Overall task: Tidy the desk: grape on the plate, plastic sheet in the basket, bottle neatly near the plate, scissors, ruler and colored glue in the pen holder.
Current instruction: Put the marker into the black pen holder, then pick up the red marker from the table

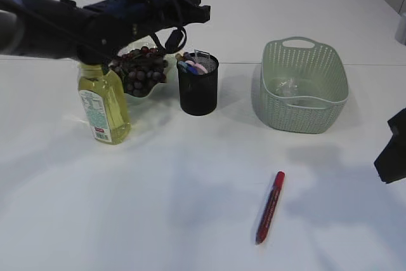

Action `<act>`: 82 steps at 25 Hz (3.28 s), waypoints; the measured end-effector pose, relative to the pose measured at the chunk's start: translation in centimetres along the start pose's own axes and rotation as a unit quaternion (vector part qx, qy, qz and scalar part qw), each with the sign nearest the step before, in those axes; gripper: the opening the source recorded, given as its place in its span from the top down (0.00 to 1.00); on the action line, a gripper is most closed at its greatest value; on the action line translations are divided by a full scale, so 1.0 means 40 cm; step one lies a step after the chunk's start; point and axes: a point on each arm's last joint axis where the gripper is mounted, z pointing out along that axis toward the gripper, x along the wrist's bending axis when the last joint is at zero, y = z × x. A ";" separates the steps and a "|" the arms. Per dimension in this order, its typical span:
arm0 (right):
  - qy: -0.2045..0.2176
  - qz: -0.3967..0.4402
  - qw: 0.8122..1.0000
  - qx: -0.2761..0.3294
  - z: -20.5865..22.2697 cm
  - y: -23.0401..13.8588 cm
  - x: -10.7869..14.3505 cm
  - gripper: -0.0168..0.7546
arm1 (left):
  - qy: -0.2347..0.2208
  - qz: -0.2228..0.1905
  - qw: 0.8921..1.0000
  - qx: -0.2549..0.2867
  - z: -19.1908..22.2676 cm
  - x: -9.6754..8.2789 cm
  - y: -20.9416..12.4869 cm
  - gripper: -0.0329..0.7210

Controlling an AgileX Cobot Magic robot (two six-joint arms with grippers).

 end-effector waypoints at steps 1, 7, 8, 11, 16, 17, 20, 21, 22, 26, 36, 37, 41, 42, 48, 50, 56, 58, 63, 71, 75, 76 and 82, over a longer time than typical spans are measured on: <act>0.000 0.000 1.000 -0.001 0.000 0.000 0.000 0.46 | 0.001 -0.005 1.000 0.018 -0.011 -0.001 0.018 0.71; 0.001 0.000 1.000 -0.006 -0.004 0.004 0.001 0.46 | 0.012 -0.017 0.991 0.131 -0.111 -0.010 0.130 0.71; 0.002 0.000 1.000 -0.008 -0.006 0.006 0.002 0.46 | 0.013 -0.019 0.989 0.145 -0.135 -0.012 0.153 0.71; 0.006 0.019 1.000 -0.017 -0.017 0.013 0.006 0.46 | 0.016 -0.027 0.982 0.189 -0.211 -0.018 0.216 0.71; 0.012 0.072 0.997 -0.025 -0.031 0.021 0.012 0.46 | 0.015 -0.033 0.969 0.244 -0.361 -0.029 0.316 0.70; 0.013 0.087 0.996 -0.024 -0.031 0.020 0.011 0.46 | 0.015 -0.032 0.967 0.252 -0.395 -0.030 0.335 0.70; 0.010 0.122 0.992 -0.022 -0.029 0.022 0.010 0.46 | 0.014 -0.031 0.963 0.268 -0.487 -0.035 0.381 0.69; 0.007 0.137 0.990 -0.019 -0.024 0.024 0.008 0.46 | 0.014 -0.031 0.961 0.273 -0.512 -0.036 0.391 0.69; 0.003 0.147 0.989 -0.015 -0.019 0.027 0.006 0.46 | 0.013 -0.030 0.961 0.274 -0.539 -0.037 0.404 0.69; -0.037 0.179 0.983 0.008 0.020 0.042 -0.001 0.46 | 0.012 -0.028 0.963 0.267 -0.617 -0.040 0.439 0.68; -0.053 0.185 0.981 0.021 0.117 0.128 0.095 0.46 | 0.033 -0.004 0.958 0.286 -0.684 -0.029 0.452 0.68; -0.058 0.185 0.981 0.023 0.133 0.142 0.106 0.46 | 0.033 -0.004 0.957 0.288 -0.687 -0.029 0.452 0.68; -0.079 0.188 0.978 0.046 0.214 0.189 0.152 0.46 | 0.035 -0.003 0.952 0.305 -0.702 -0.028 0.448 0.67; -0.082 0.189 0.977 0.052 0.235 0.200 0.161 0.46 | 0.037 -0.003 0.949 0.312 -0.706 -0.028 0.446 0.67; -0.097 0.214 0.969 0.079 0.312 0.227 0.171 0.46 | 0.056 0.012 0.934 0.353 -0.723 -0.017 0.432 0.67; -0.103 0.219 0.967 0.085 0.327 0.227 0.168 0.46 | 0.060 0.014 0.931 0.361 -0.725 -0.016 0.429 0.67; -0.112 0.237 0.961 0.092 0.350 0.229 0.166 0.46 | 0.062 0.015 0.927 0.368 -0.728 -0.015 0.427 0.67; -0.117 0.239 0.959 0.097 0.363 0.228 0.164 0.46 | 0.062 0.015 0.927 0.368 -0.728 -0.015 0.427 0.67; -0.128 0.240 0.956 0.113 0.396 0.225 0.159 0.46 | 0.064 0.017 0.927 0.368 -0.728 -0.014 0.427 0.67; -0.145 0.227 0.957 0.106 0.439 0.232 0.148 0.46 | 0.064 0.018 0.927 0.368 -0.728 -0.013 0.427 0.67; -0.156 0.226 0.954 0.122 0.480 0.227 0.141 0.46 | 0.064 0.018 0.927 0.368 -0.728 -0.013 0.427 0.68; -0.157 0.226 0.954 0.123 0.489 0.226 0.140 0.46 | 0.064 0.018 0.927 0.368 -0.728 -0.013 0.427 0.68; -0.155 0.225 0.954 0.120 0.519 0.228 0.137 0.46 | 0.064 0.018 0.927 0.368 -0.728 -0.013 0.427 0.67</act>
